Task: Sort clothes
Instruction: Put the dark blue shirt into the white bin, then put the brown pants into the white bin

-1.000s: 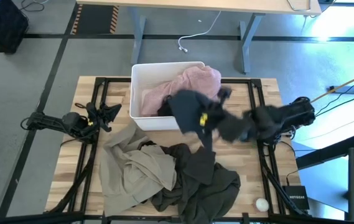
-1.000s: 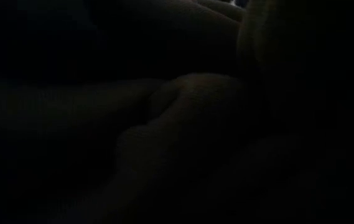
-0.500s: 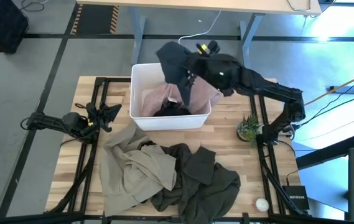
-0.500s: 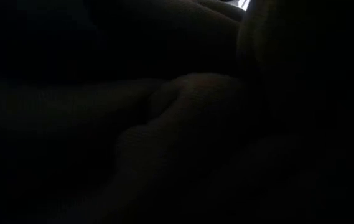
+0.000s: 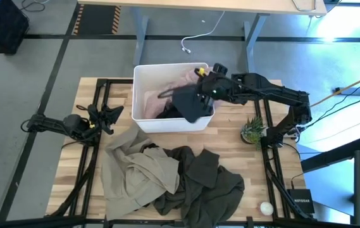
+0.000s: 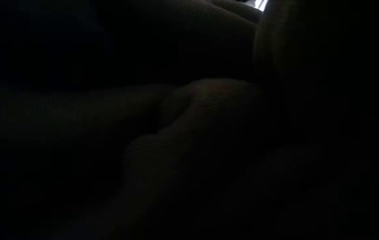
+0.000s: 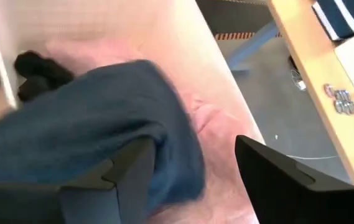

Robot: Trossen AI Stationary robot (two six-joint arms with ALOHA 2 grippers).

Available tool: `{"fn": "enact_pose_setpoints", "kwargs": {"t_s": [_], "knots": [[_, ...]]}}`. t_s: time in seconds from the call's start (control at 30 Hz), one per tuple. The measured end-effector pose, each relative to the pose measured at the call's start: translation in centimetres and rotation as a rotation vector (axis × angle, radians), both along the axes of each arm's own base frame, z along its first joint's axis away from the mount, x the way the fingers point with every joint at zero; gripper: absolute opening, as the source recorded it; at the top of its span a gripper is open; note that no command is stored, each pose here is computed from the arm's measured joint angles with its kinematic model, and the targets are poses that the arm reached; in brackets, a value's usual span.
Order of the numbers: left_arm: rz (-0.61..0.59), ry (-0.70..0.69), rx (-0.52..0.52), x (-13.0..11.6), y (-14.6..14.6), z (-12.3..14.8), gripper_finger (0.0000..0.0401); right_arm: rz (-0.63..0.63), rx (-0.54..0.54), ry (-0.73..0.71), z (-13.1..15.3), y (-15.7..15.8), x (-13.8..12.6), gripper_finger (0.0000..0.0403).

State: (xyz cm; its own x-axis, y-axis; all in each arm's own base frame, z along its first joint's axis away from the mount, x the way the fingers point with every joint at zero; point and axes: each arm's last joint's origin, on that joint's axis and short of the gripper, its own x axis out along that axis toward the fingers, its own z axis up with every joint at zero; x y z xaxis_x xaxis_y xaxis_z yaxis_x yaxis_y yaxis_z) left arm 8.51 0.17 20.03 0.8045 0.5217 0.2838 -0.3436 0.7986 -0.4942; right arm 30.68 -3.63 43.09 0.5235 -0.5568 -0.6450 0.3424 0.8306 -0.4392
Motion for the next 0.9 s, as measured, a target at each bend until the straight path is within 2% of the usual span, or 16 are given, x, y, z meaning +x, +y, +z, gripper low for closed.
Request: {"fn": "enact_pose_setpoints", "kwargs": {"t_s": [0.17, 0.23, 0.3, 0.4, 0.47, 0.7, 0.9], "knots": [[-0.002, 0.007, -0.001, 0.0, 0.0, -0.1, 0.0004, -0.118, -0.138, -0.122, 1.1, -0.3, 0.6, 0.0236], [-0.002, 0.015, -0.003, 0.1, 0.0, -0.2, 0.0004, -0.100, -0.116, -0.179, 1.5, -0.3, 0.9, 0.0236], [-0.002, 0.015, -0.001, 0.1, 0.0, -0.2, 0.0004, 0.029, 0.000, -0.207, 1.5, 0.4, 1.3, 0.0236], [0.000, 0.018, 0.005, 0.1, 0.0, -0.2, 0.0004, 0.273, 0.230, -0.216, 0.9, 2.6, 1.8, 0.0237], [0.000, 0.018, 0.005, 0.1, 0.0, -0.1, 0.0004, 0.395, 0.322, -0.211, -0.1, 4.7, 2.5, 0.0237], [-0.003, 0.015, -0.002, 0.1, 0.0, -0.2, 0.0004, 0.630, 0.365, -0.167, -6.1, 13.1, 4.9, 0.0237], [0.000, 0.021, 0.006, 0.1, 0.0, -0.2, 0.0004, 0.741, 0.372, -0.172, -12.3, 18.3, 7.5, 0.0237]]}}
